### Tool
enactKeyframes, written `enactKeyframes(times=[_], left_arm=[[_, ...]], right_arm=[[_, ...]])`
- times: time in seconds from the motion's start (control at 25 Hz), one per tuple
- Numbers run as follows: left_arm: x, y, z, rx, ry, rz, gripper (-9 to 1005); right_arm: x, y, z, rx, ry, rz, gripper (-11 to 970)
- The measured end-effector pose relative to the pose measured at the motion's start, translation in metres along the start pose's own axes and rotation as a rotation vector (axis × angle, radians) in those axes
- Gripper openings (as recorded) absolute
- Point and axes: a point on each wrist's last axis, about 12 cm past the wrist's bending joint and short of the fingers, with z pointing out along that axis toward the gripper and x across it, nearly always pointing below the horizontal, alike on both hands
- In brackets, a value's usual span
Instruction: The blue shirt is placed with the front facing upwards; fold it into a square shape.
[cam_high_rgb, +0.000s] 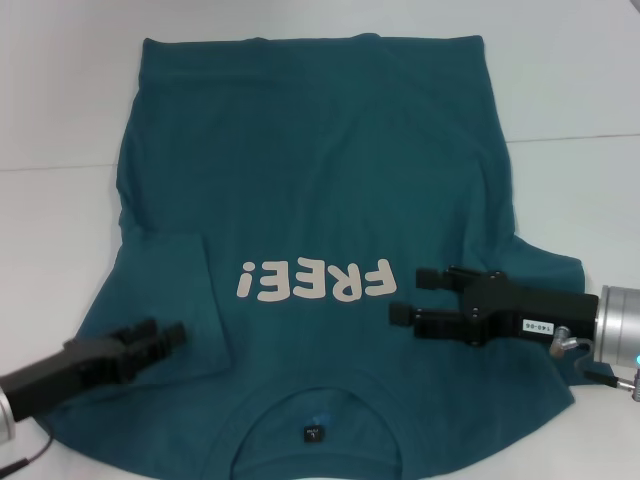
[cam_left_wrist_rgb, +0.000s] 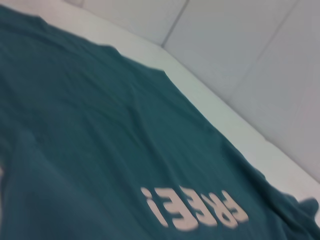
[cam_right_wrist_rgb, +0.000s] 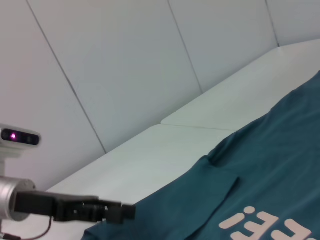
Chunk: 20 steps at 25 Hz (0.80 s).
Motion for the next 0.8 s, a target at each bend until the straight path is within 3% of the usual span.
enactKeyframes(times=[0.12,0.24,0.44,0.6,0.8], left_arm=[[-0.006,0.000,-0.002,0.006,-0.047,-0.005,371],[-0.012,-0.003,-0.002,0.039,-0.077,0.000,619],[-0.019,-0.008,-0.002,0.086,-0.084,0.021,838],[-0.021,-0.013,-0.003,0.132,-0.072,0.070,856],[-0.017,-0.021,-0.004,0.200,-0.029,0.229,878]], right_arm=[[0.001,-0.002,-0.006,0.020,-0.008,0.013,913],[0.001,-0.006,-0.015,0.044,-0.008,0.052,912],[0.005,-0.016,-0.046,0.126,0.016,0.148,912],[0.008,-0.023,-0.076,0.199,0.036,0.233,911],[0.011,-0.031,-0.106,0.276,0.066,0.385,911]])
